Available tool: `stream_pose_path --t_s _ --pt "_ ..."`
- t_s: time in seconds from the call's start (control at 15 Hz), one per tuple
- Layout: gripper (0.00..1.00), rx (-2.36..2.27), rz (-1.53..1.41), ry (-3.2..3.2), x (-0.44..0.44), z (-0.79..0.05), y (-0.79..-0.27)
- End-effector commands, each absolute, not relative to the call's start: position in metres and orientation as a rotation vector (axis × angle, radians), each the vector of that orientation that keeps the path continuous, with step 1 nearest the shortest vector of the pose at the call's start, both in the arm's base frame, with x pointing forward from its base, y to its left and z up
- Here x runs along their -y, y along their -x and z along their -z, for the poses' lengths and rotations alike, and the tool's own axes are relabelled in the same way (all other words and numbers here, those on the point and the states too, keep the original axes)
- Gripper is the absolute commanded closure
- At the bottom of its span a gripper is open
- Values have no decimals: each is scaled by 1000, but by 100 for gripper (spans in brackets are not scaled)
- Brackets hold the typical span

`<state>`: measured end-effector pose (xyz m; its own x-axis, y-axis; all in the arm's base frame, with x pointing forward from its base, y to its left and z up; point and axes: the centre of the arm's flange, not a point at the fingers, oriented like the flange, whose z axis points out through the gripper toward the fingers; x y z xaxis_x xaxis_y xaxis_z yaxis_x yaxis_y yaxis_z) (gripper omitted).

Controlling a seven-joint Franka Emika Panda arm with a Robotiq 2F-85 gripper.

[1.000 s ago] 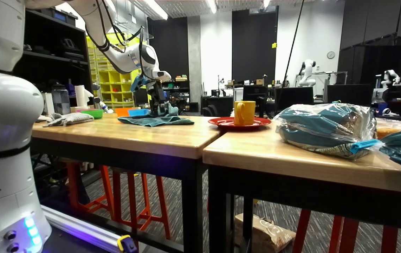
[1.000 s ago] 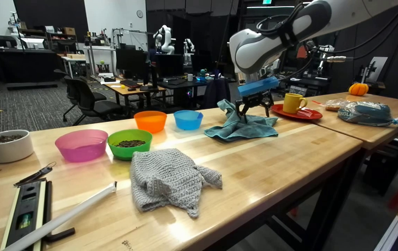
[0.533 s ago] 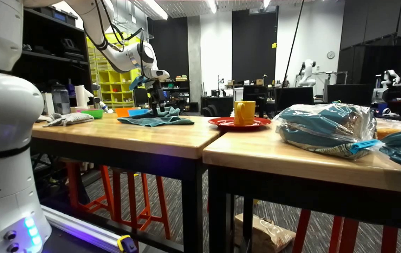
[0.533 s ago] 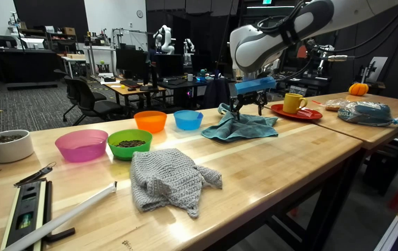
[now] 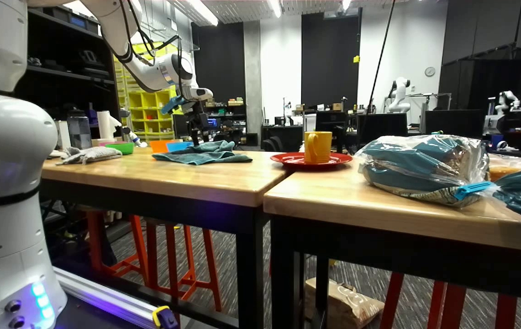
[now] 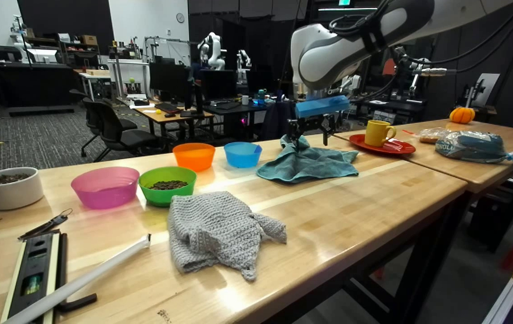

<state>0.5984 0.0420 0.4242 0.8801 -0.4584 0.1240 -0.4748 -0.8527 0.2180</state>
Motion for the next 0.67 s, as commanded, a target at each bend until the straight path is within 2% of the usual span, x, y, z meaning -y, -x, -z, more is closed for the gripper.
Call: stream_pose_path --t_s 0.0,0.2,0.6 --pt "0 676 -114 -2839 -50 -428 -599" --pt "0 672 -117 -2842 -51 -434 -602" --pt "1 697 33 -2781 -23 -449 -573"
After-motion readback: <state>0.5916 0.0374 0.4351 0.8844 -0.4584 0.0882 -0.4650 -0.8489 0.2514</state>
